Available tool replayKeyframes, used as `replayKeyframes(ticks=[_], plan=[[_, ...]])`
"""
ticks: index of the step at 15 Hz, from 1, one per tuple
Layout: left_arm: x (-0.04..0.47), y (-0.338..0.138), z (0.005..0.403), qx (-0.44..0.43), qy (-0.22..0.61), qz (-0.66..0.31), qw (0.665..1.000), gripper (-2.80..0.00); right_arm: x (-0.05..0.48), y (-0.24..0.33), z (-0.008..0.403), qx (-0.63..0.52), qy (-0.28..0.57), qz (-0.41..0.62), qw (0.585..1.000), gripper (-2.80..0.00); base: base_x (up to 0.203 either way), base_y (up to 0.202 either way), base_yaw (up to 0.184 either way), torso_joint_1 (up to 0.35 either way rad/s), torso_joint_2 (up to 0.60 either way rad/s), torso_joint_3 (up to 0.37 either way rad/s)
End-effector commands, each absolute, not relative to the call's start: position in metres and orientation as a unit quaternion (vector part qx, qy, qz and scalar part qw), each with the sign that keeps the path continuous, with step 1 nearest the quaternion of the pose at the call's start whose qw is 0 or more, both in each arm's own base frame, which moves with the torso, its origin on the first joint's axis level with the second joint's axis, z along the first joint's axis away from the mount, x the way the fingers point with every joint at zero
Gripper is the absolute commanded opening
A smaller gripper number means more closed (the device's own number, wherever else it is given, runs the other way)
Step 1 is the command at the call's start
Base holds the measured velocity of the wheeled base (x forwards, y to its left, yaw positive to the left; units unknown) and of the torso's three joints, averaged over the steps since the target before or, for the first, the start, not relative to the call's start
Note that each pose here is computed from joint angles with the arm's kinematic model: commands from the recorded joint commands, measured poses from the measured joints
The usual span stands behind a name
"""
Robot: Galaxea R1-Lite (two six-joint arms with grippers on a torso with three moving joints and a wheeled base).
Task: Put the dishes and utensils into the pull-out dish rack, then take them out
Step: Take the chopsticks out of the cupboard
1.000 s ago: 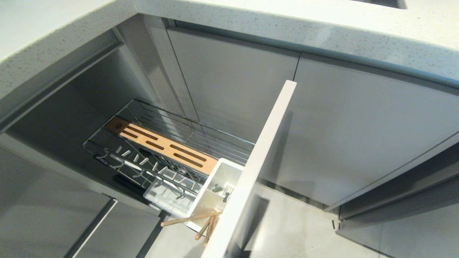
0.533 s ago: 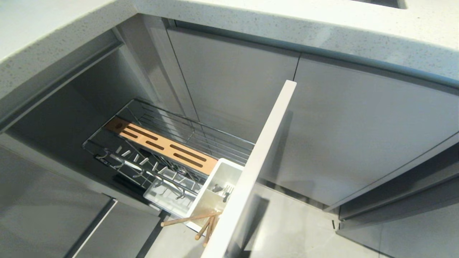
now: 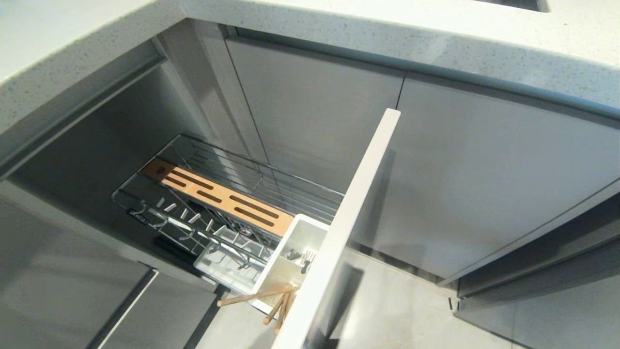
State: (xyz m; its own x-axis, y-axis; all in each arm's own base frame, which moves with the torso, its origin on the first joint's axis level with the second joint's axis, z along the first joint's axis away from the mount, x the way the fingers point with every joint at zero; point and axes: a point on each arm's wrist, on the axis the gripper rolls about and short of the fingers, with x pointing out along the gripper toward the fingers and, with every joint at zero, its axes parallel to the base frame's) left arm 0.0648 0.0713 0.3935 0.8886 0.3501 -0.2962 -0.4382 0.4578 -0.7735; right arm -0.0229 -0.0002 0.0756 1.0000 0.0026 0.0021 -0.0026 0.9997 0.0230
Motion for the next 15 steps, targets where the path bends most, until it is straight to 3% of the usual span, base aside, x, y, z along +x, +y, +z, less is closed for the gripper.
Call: replayKeyframes(ticks=[1,15], plan=[[0.069,0.076,0.392,-0.471,0.051,0.228,0.850,-2.80,-0.023,0.000,0.075,0.012,0.000,0.002,1.000,-2.80,0.000,0.000,0.000,0.000,0.00,0.000],[0.079,0.089,0.393,-0.469,0.041,0.221,0.854,-2.80,-0.023,0.000,0.075,0.012,0.000,0.002,1.000,-2.80,0.000,0.000,0.000,0.000,0.00,0.000]])
